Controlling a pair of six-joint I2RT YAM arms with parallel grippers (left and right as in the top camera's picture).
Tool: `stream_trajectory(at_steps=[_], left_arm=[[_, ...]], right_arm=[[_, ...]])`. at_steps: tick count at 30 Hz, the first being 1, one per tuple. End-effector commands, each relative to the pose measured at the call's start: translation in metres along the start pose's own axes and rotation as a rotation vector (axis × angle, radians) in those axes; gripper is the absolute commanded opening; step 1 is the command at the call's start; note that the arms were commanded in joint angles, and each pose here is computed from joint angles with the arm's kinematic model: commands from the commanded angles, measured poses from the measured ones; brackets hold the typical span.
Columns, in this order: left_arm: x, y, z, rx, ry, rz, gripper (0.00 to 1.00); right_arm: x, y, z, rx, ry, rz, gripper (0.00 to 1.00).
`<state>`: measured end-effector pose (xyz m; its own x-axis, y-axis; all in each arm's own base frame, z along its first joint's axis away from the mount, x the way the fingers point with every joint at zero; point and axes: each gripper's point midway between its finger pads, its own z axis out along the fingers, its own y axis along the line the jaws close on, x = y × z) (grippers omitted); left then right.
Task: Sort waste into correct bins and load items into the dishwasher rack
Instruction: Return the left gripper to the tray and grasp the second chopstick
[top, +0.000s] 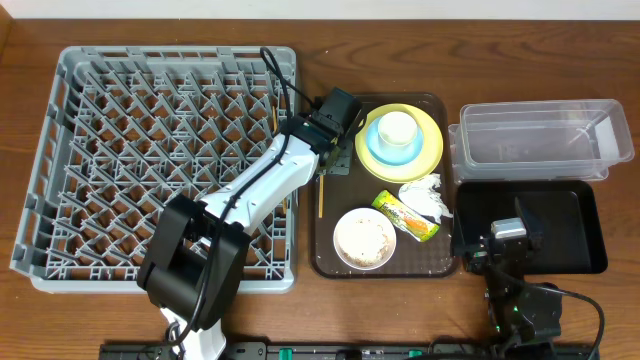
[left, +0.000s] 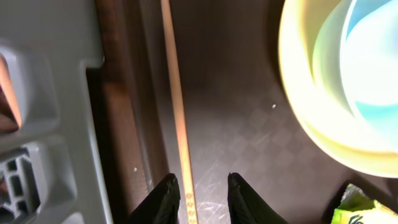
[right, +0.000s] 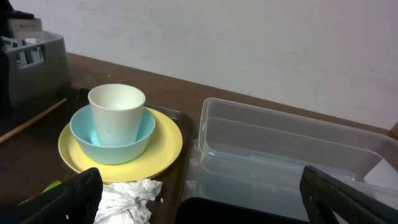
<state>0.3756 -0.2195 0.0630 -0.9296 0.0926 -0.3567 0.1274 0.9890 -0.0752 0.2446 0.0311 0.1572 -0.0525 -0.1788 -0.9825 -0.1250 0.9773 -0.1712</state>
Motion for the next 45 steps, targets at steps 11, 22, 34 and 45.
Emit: stream_trajectory(at_steps=[11, 22, 34, 45], left_arm=[[0.009, 0.009, 0.022, -0.048, 0.018, 0.020, 0.29], [0.007, 0.009, 0.027, -0.048, 0.010, 0.039, 0.28], [0.010, 0.014, 0.037, -0.080, 0.019, 0.053, 0.24], [0.027, 0.019, 0.062, -0.108, 0.087, 0.061, 0.25]], right_arm=[[0.001, 0.000, 0.000, 0.000, 0.002, -0.004, 0.99], [0.001, 0.000, 0.000, 0.000, 0.002, -0.004, 0.99], [0.001, 0.000, 0.000, 0.000, 0.002, -0.004, 0.99], [0.001, 0.000, 0.000, 0.000, 0.002, -0.004, 0.99]])
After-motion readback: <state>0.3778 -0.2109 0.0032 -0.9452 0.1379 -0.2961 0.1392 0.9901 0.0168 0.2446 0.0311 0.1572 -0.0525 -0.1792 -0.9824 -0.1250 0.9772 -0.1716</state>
